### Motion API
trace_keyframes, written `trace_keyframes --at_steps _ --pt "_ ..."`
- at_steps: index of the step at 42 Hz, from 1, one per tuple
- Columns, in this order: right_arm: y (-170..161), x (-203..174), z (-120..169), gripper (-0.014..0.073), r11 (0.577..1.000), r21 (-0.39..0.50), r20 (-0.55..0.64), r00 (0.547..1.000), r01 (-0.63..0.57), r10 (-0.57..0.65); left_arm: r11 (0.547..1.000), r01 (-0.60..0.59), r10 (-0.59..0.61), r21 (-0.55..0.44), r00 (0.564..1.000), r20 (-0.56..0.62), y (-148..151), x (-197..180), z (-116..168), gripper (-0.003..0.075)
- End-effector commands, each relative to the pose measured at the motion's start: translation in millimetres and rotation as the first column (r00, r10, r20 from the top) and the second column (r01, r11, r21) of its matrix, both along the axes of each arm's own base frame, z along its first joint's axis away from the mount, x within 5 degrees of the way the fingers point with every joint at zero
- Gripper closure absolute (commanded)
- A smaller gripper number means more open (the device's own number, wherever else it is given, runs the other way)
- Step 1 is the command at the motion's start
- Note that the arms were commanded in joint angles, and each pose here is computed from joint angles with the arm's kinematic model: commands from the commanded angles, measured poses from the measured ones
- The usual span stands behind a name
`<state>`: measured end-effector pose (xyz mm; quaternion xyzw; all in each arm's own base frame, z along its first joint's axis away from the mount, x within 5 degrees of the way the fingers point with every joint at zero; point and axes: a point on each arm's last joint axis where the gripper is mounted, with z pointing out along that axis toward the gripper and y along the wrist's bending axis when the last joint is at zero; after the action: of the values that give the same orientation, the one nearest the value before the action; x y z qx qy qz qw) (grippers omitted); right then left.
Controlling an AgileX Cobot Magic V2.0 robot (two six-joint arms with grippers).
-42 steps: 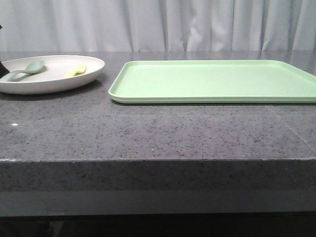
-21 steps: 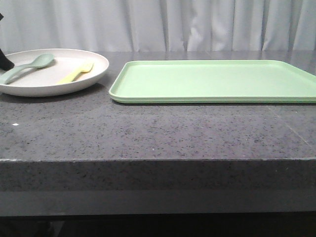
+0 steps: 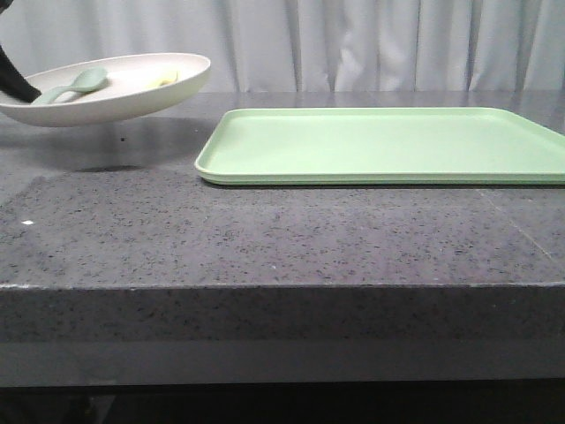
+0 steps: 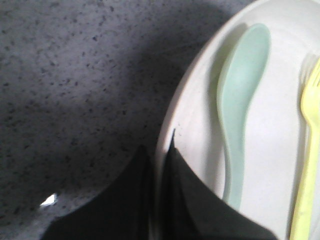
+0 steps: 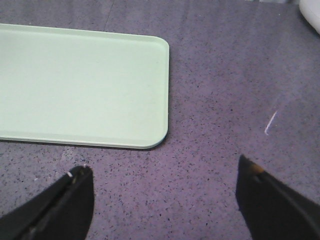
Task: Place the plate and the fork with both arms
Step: 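Lift the cream plate with the left gripper and carry it over the tray, then lower the plate onto the tray, open the left gripper and withdraw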
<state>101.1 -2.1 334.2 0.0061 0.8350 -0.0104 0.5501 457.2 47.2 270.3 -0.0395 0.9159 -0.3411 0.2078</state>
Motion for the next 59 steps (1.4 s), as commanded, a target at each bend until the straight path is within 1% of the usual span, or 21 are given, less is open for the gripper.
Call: trace_keyframes --at_steps 1,10,15,16,18,27,30,35,37,40,49,59 --pt "0 3 17 -0.0006 1.0 -0.02 0.096 0.995 -0.003 0.005 0.994 0.043 -0.036 -0.099 0.996 0.078 -26 -12 50 0.0738" --pt "0 3 17 -0.0006 1.0 -0.02 0.096 0.995 -0.003 0.005 0.99 0.065 -0.059 -0.124 0.997 0.051 -72 -9 50 0.0738" --pt "0 3 17 -0.0006 1.0 -0.02 0.096 0.995 -0.003 0.005 0.992 0.044 -0.039 -0.121 0.998 0.04 -108 -6 49 0.0738" --pt "0 3 17 -0.0006 1.0 -0.02 0.096 0.995 -0.003 0.005 0.992 0.038 -0.033 -0.117 0.998 0.045 -112 -6 49 0.0738" --pt "0 3 17 -0.0006 1.0 -0.02 0.096 0.995 -0.003 0.005 0.992 0.047 -0.041 -0.121 0.998 0.056 -131 -6 50 0.0738" --pt "0 3 17 -0.0006 1.0 -0.02 0.096 0.995 -0.003 0.005 0.987 0.085 -0.07 -0.134 0.991 0.112 -195 -13 53 0.0738" --pt "0 3 17 -0.0006 1.0 -0.02 0.096 0.995 -0.003 0.005 0.99 0.08 -0.067 -0.114 0.991 0.112 -212 -16 52 0.0738" --pt "0 3 17 -0.0006 1.0 -0.02 0.096 0.995 -0.003 0.005 0.998 0.057 -0.054 -0.031 0.993 0.106 -237 -24 47 0.0738" --pt "0 3 17 -0.0006 1.0 -0.02 0.096 0.995 -0.003 0.005 0.999 0.047 -0.047 -0.001 0.992 0.117 -244 -26 46 0.0738" --pt "0 3 17 -0.0006 1.0 -0.02 0.096 0.995 -0.003 0.005 1.0 0.03 -0.031 0.009 0.992 0.123 -255 -29 45 0.0738" --pt "0 3 17 -0.0006 1.0 -0.02 0.096 0.995 -0.003 0.005 0.999 0.0 0.007 -0.045 0.989 0.151 -280 -35 48 0.0738" --pt "0 3 17 -0.0006 1.0 -0.02 0.096 0.995 -0.003 0.005 0.995 -0.039 0.05 -0.094 0.992 0.116 -295 -37 43 0.0738"
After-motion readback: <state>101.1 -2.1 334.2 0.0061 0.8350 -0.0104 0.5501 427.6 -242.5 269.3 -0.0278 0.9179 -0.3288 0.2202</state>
